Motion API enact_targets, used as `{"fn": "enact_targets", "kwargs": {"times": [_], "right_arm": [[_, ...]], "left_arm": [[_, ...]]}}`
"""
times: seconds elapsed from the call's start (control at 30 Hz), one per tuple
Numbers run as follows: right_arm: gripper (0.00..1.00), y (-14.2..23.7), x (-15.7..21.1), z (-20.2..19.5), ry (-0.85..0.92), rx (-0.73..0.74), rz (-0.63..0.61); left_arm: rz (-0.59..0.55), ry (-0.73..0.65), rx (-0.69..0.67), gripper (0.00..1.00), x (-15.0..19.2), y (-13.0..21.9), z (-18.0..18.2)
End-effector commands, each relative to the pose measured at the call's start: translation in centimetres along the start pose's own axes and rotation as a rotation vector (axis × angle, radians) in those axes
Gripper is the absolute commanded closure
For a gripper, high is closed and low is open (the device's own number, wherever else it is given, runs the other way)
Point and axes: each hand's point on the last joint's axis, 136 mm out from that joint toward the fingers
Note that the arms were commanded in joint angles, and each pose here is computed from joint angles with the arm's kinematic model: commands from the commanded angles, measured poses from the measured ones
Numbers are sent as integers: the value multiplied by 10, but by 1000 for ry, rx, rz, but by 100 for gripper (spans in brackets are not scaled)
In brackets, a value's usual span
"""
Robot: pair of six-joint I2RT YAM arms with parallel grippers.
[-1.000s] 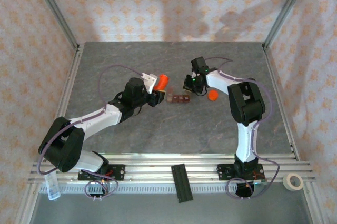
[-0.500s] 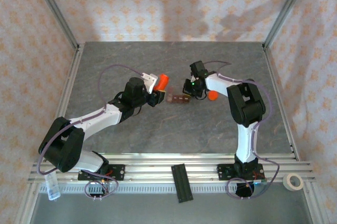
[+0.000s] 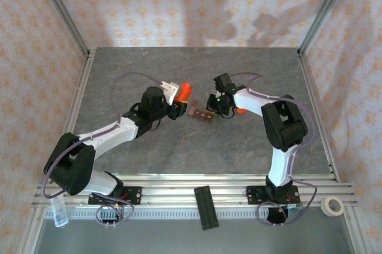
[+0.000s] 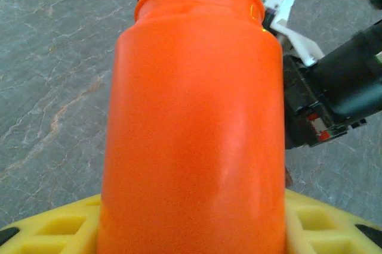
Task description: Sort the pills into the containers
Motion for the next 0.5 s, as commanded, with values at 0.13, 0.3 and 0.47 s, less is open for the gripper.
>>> {"fn": "enact_targets", "kwargs": {"times": [0.13, 0.3, 0.47], "right_arm": [[41, 94, -40, 18, -7, 52, -243], [24, 149, -58, 26, -40, 83, -361], [19, 189, -75, 32, -85, 105, -457]], "left_arm": [[20, -39, 1, 100, -7, 5, -6], [91, -42, -23, 100, 11, 7, 0], [173, -38, -44, 100, 30, 4, 6]]}}
Point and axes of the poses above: each hand's point on the last joint's axis, 136 mm out from that joint toward the fingers, its own y axis back along the fingers, its own z axis along the line the jaws close on, x = y × z, and after that the axes turned 15 degrees about y, right-handed
